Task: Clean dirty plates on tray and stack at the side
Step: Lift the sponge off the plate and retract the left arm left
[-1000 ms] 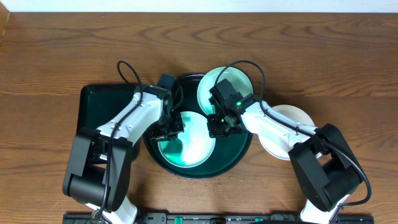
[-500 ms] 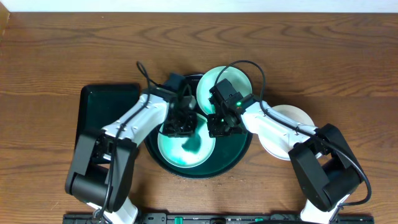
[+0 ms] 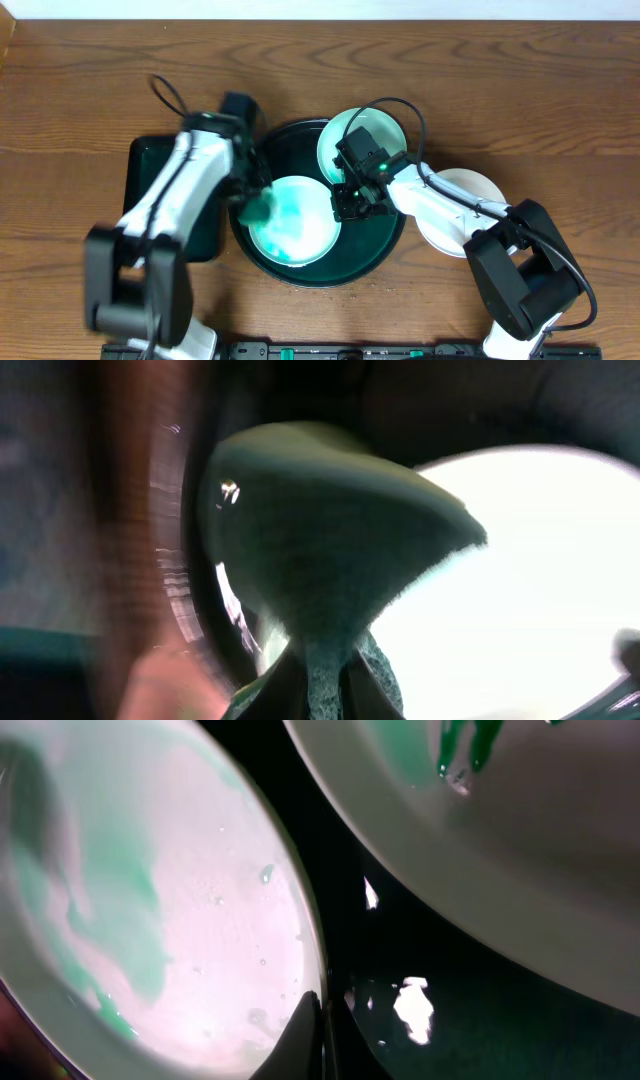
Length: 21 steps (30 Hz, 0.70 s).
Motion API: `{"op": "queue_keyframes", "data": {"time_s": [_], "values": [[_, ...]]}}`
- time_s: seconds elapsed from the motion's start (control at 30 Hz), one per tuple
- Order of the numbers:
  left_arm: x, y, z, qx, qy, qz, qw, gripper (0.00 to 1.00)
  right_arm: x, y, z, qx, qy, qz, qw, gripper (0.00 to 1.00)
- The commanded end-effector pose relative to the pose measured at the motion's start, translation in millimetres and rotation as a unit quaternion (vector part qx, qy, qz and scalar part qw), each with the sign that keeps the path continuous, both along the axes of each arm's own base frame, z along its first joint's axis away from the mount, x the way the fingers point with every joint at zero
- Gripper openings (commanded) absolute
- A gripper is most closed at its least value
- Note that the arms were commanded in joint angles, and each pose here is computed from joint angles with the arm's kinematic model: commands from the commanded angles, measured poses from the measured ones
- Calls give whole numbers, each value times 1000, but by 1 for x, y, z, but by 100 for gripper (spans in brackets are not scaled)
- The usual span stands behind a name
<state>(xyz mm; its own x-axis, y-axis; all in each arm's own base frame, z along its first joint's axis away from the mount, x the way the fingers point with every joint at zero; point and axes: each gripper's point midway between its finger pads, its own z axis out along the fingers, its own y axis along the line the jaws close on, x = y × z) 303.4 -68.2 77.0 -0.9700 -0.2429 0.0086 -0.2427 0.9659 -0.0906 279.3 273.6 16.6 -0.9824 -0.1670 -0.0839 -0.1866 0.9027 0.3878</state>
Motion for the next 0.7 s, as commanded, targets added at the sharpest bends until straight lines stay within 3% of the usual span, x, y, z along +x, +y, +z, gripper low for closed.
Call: {"op": "queue_keyframes", "data": {"time_s": [0.0,0.2,0.37,0.67], "values": [[24,20,71,10,-115,4,993,7,3,4,4,3,-4,-1,1000,1],[20,91,103,83,-161,84,980,7,3,8,13,15,-15,22,1000,1],[11,129,81,93,-120,124,981,7,10,11,40,17,-72,49,996,1],[4,154,35,91,-36,159,982,7,20,-21,94,-80,-209,59,973,1]]}}
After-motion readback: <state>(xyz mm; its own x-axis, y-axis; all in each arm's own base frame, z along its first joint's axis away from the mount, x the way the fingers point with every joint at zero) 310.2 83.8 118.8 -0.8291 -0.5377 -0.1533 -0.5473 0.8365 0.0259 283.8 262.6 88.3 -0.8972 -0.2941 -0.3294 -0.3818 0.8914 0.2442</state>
